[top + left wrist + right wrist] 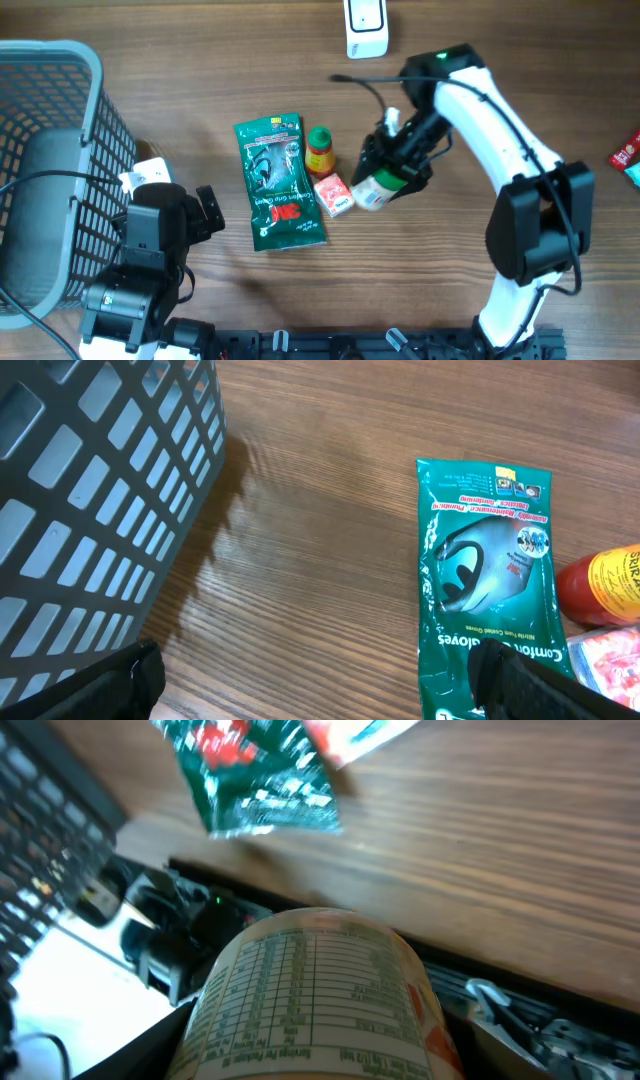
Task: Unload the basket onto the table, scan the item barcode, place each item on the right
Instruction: 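Raise the jar with the right gripper to the white scanner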
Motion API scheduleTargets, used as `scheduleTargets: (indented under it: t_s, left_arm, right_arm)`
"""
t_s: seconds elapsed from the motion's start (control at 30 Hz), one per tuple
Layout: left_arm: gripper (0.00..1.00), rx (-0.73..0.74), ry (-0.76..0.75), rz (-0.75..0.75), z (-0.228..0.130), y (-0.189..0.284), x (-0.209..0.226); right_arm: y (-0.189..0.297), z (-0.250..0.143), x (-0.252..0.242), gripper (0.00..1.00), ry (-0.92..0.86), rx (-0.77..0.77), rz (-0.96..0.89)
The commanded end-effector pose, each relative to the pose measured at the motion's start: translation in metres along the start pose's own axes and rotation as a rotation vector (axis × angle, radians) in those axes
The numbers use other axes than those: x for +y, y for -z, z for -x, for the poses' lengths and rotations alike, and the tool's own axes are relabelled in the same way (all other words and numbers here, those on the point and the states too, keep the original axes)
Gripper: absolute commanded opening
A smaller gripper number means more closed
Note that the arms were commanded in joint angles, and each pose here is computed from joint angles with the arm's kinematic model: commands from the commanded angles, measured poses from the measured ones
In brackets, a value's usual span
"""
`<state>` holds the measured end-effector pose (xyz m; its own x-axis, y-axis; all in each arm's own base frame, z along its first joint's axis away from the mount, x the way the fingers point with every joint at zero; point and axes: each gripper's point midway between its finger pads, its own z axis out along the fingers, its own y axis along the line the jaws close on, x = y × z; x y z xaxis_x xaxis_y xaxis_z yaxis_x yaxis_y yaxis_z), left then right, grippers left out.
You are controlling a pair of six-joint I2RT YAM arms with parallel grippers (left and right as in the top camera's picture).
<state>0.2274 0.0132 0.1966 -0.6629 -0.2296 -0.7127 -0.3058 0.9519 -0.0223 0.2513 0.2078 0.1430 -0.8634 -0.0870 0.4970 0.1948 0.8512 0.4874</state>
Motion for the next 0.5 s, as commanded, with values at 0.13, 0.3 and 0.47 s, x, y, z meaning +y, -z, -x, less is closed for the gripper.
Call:
scheduleTargets:
  t_s: [0.13,0.3,0.47]
  left_arm:
    - [1.00,-0.003,0.014,-0.007,0.000,0.001,0.000]
    - [1.00,-0.003,0.014,-0.007,0.000,0.001,0.000]
    - [1.00,-0.003,0.014,-0.007,0.000,0.001,0.000]
  right_arm:
    - [-0.026,-0.058,0.048,0.58,0.079,0.060,-0.015]
    - [-0.033,-0.064,0.052,0.58,0.055,0.075,-0.034]
    - [-0.032,-0.058,0.041,0.58,0.051,0.042,-0.092]
